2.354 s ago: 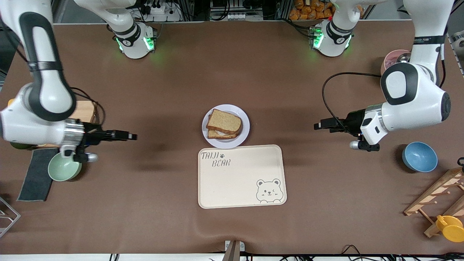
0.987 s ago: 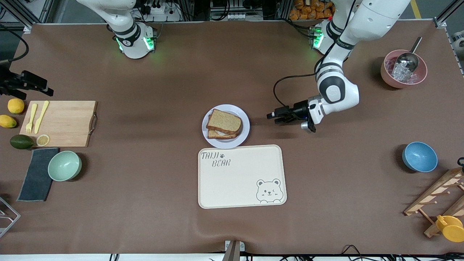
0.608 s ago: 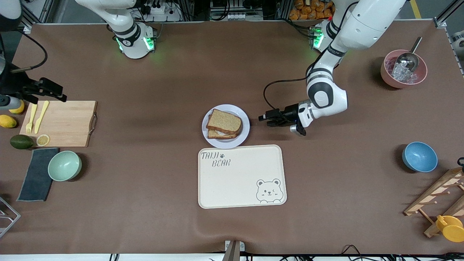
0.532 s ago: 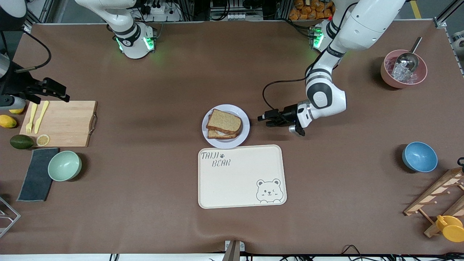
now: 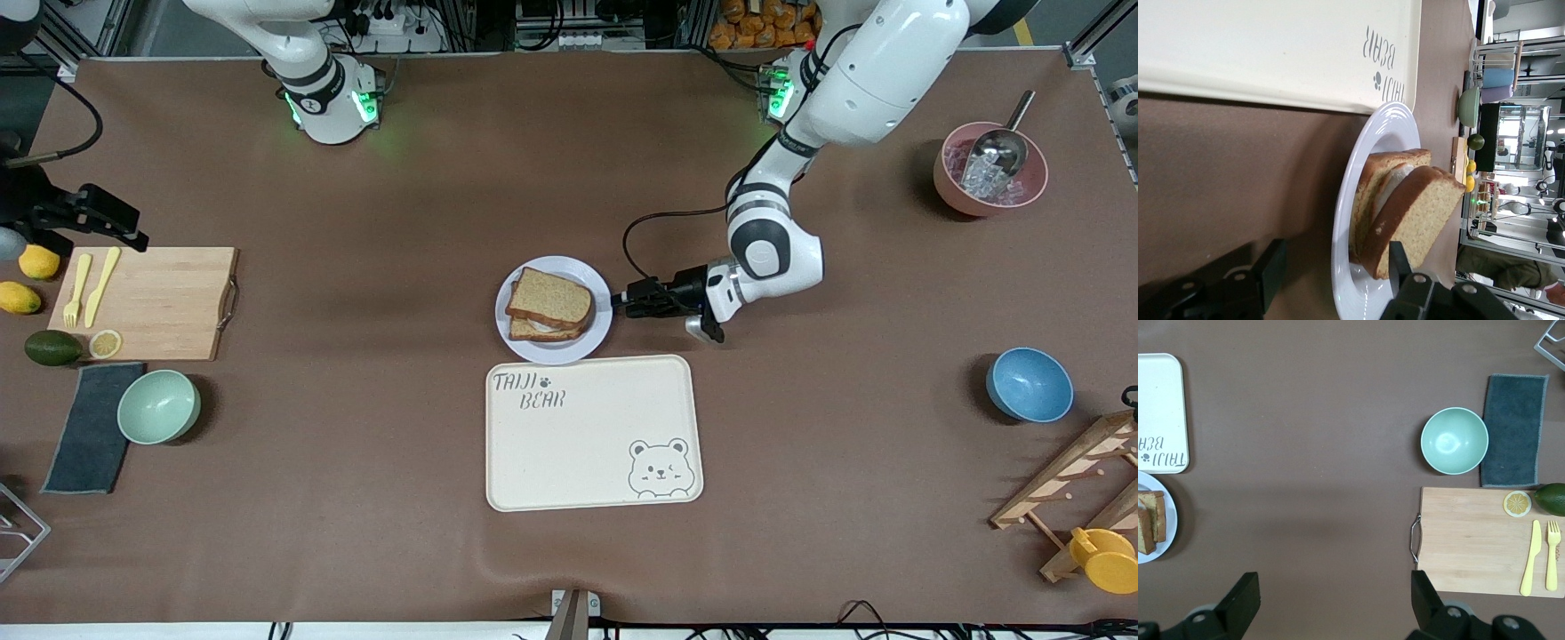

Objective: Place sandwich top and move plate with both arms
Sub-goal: 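Grasp the white plate rim with the left gripper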

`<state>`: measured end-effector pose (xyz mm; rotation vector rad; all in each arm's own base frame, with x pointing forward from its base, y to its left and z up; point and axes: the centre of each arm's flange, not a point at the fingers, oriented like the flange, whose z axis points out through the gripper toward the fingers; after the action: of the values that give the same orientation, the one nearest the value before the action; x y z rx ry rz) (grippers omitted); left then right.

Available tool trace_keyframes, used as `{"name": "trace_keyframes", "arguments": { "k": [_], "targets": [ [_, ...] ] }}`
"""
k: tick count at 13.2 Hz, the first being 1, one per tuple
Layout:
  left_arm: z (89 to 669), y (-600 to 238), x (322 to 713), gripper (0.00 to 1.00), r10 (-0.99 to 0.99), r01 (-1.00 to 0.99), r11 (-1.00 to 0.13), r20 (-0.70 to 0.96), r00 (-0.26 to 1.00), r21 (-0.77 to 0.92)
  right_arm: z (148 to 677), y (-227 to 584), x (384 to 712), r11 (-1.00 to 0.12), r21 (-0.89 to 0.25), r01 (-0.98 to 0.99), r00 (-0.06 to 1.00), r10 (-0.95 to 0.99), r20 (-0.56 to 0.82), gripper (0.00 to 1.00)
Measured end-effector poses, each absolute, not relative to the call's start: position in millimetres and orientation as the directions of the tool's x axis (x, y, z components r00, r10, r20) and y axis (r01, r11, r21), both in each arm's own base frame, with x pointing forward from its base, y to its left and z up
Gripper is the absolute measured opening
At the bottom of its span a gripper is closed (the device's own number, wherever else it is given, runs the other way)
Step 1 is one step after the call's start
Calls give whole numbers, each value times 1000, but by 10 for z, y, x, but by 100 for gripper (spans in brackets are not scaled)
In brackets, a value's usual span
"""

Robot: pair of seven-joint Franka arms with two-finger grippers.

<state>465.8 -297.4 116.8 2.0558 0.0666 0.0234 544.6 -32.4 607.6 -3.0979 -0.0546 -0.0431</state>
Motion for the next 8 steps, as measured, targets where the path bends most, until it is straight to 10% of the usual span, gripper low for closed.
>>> {"name": "trace_keyframes", "arguments": {
  "k": [8],
  "targets": [
    [1014, -3229, 4682, 41, 47, -58, -436, 87, 995, 898, 6137, -310, 5618, -998, -39, 39, 999, 38, 30, 100]
  ]
}}
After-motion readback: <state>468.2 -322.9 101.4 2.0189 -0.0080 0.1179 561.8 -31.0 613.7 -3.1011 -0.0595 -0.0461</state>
